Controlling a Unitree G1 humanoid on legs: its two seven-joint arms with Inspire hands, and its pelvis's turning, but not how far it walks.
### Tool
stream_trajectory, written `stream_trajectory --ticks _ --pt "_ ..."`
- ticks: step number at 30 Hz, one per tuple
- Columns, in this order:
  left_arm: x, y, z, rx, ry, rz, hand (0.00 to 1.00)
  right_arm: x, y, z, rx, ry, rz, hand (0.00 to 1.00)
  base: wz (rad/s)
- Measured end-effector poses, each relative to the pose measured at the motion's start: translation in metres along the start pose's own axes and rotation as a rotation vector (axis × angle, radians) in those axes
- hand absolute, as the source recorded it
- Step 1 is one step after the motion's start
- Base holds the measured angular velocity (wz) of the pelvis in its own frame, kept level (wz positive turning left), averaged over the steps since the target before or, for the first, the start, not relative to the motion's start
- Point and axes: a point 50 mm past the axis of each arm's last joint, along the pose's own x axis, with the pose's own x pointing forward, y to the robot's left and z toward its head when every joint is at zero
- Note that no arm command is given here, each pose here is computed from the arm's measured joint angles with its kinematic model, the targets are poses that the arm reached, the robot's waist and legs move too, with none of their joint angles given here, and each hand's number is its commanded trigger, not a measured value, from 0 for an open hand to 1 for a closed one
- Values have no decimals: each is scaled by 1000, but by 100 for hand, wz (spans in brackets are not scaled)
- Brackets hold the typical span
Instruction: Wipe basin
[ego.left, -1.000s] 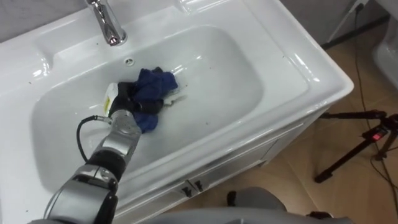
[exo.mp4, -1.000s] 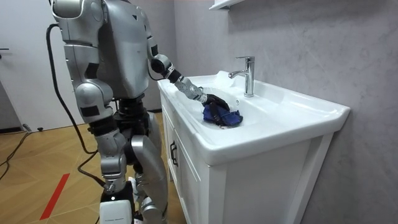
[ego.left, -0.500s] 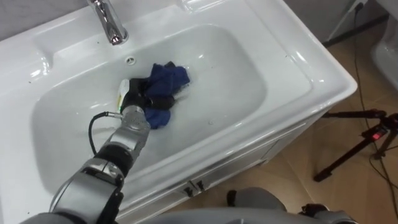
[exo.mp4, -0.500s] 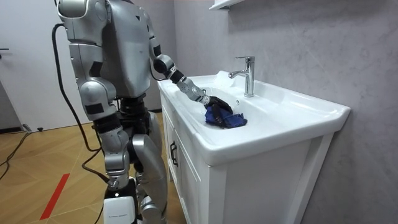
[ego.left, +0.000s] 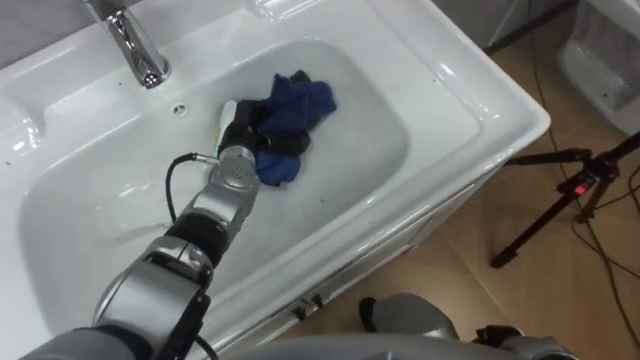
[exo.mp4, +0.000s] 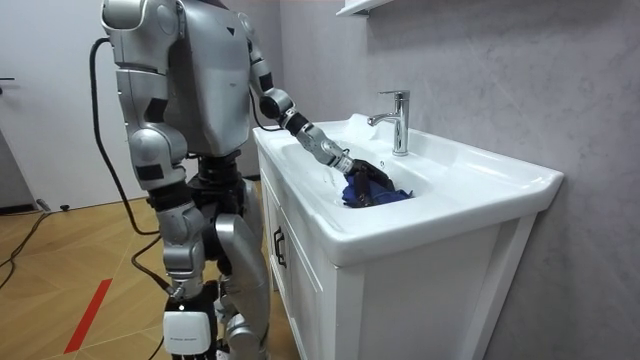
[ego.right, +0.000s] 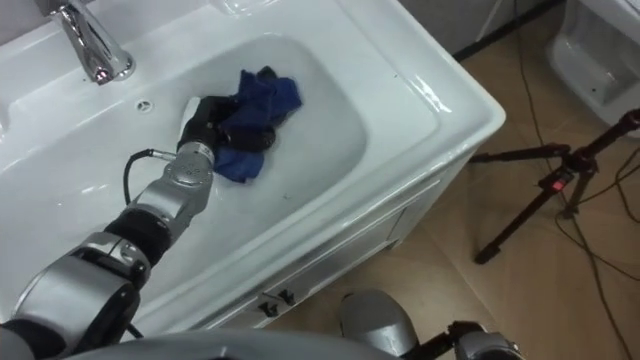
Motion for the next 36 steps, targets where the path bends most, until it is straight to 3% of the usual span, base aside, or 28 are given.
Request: stream_trajectory --ticks 21,36 --pt "-4 -18 15 69 -83 -71 100 0 -4 9 25 -55 -12 0 3" --pt "-5 -9 0 445 -157 -47 100 1 3 -14 -62 29 10 0 -4"
